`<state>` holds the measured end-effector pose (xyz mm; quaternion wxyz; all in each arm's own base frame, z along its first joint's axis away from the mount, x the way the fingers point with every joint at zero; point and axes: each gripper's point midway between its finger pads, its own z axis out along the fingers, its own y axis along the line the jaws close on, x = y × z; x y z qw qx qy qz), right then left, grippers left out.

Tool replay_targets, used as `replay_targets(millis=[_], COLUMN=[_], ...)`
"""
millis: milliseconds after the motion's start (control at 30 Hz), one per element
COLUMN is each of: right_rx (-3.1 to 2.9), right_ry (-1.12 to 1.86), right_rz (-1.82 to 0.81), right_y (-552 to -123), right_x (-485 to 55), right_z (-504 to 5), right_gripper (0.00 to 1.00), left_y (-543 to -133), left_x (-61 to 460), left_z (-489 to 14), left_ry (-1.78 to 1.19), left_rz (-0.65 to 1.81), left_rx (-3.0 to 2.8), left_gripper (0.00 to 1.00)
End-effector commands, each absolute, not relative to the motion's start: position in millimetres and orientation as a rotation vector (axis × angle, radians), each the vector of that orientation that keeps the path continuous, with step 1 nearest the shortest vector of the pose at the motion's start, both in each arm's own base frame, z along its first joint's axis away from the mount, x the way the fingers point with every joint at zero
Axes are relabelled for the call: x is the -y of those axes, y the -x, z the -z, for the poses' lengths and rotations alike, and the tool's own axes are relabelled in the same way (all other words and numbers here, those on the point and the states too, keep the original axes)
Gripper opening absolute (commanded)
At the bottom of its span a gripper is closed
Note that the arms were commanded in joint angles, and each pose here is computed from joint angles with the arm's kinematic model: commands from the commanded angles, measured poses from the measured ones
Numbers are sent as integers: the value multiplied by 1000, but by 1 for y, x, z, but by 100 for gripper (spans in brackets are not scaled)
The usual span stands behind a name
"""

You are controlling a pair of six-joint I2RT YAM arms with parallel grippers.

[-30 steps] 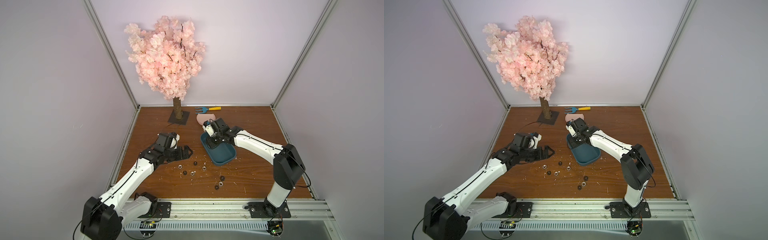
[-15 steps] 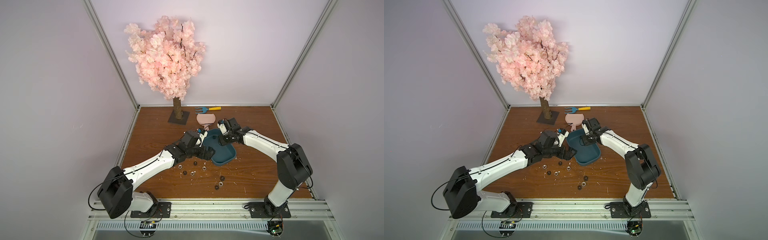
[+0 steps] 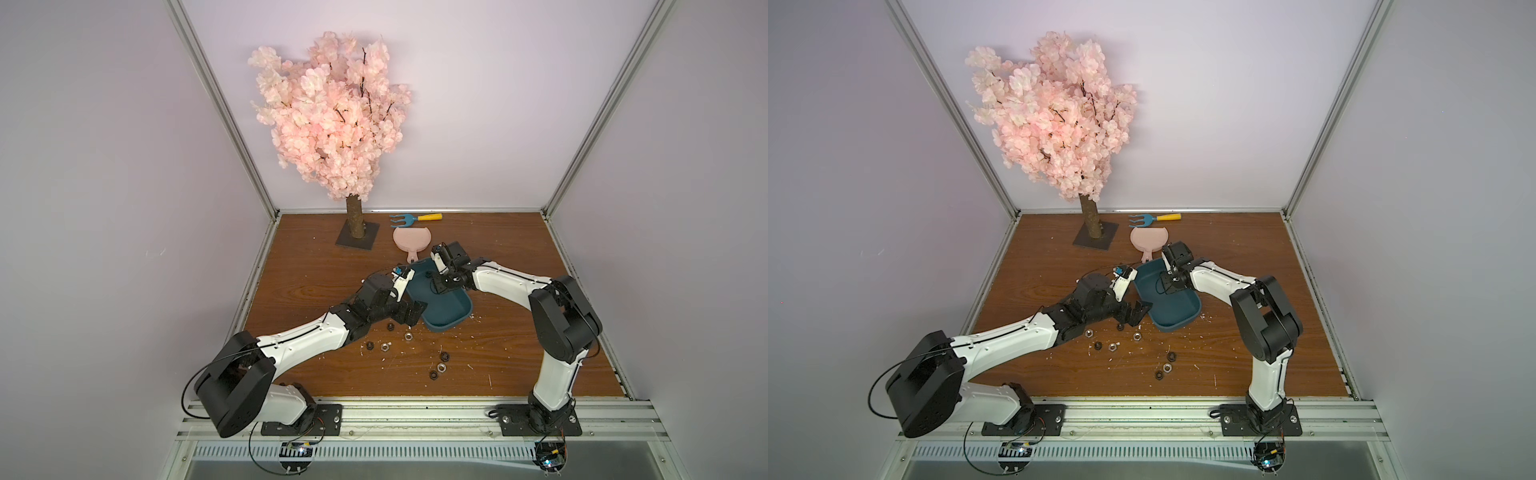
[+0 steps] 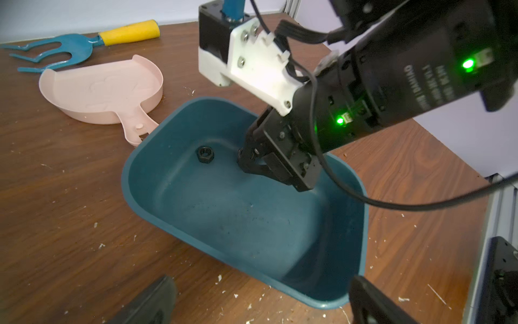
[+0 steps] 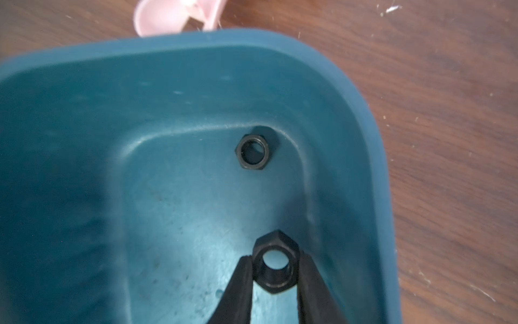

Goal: Put the nuts on the desktop into the storage box
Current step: Place the nut in the storage box.

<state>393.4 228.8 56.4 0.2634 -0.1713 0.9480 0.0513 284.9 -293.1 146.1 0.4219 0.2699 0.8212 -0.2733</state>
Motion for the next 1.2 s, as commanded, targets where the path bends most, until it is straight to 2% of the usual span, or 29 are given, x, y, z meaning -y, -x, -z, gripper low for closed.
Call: replay_targets(millis=[0, 367, 600, 933, 1167], right_rx=[-2473, -2491, -2492, -2392, -2308], right_ry=[423, 433, 438, 455, 483], right_rz=[-119, -99, -100, -144, -136], right_y=[-410, -421, -419, -413, -397], right_x=[-233, -243, -246, -256, -261], right_z=[-72, -51, -53, -107, -150], right_gripper=[21, 24, 36, 40, 40], left_y=[-287, -284, -282, -283, -282], left_x=[296, 287, 274, 247, 193], left_z=[-151, -132, -136, -152, -147], left_ry=[-730, -727, -674, -455, -67], left_rz=[640, 595, 563, 497, 306], left_rx=[-1978, -2058, -2074, -2176, -2334], left_gripper=[100, 100, 100, 100, 100])
